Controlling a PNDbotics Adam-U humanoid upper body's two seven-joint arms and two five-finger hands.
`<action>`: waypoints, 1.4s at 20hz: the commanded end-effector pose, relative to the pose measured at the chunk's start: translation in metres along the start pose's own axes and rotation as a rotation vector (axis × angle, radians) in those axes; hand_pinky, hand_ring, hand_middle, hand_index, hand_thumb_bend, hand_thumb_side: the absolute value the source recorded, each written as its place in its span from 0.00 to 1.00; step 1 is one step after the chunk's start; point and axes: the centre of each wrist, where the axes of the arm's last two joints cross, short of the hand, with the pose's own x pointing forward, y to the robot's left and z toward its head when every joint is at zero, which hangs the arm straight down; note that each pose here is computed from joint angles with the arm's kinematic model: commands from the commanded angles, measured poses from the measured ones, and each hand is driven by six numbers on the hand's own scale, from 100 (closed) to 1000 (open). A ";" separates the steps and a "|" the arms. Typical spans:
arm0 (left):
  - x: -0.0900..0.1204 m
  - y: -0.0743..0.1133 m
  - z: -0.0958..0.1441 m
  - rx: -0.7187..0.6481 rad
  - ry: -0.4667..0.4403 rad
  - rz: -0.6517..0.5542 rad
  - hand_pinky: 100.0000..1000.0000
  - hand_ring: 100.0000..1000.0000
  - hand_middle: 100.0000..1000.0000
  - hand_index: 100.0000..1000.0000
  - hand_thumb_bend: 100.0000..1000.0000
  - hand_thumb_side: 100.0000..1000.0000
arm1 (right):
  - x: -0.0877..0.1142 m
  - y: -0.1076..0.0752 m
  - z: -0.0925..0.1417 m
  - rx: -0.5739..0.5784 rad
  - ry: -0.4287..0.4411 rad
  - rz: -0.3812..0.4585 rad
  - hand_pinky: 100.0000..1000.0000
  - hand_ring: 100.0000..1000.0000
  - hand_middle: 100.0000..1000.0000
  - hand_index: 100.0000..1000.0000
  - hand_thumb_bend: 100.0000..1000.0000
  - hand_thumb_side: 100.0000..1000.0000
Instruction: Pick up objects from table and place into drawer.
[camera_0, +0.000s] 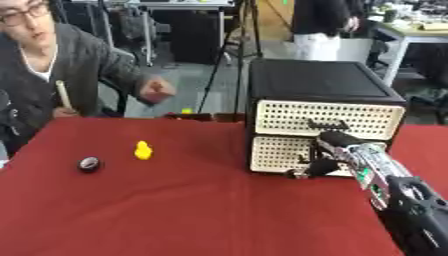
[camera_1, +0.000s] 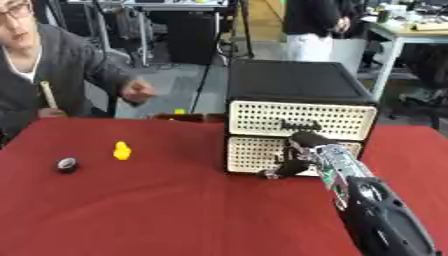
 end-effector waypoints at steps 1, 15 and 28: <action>0.009 0.007 -0.006 -0.005 -0.030 -0.021 0.47 0.55 0.59 0.82 0.00 0.73 | -0.014 -0.014 0.003 -0.028 0.040 0.018 0.04 0.00 0.45 0.54 0.67 0.68; 0.006 0.015 0.016 -0.007 0.031 -0.042 0.46 0.54 0.59 0.82 0.00 0.75 | -0.018 -0.009 0.040 -0.194 -0.178 0.006 0.13 0.00 0.40 0.52 0.80 0.69; 0.000 0.019 0.051 -0.024 0.072 -0.059 0.45 0.54 0.59 0.81 0.00 0.77 | -0.022 0.000 0.104 -0.456 -0.315 -0.149 0.31 0.14 0.44 0.58 0.81 0.77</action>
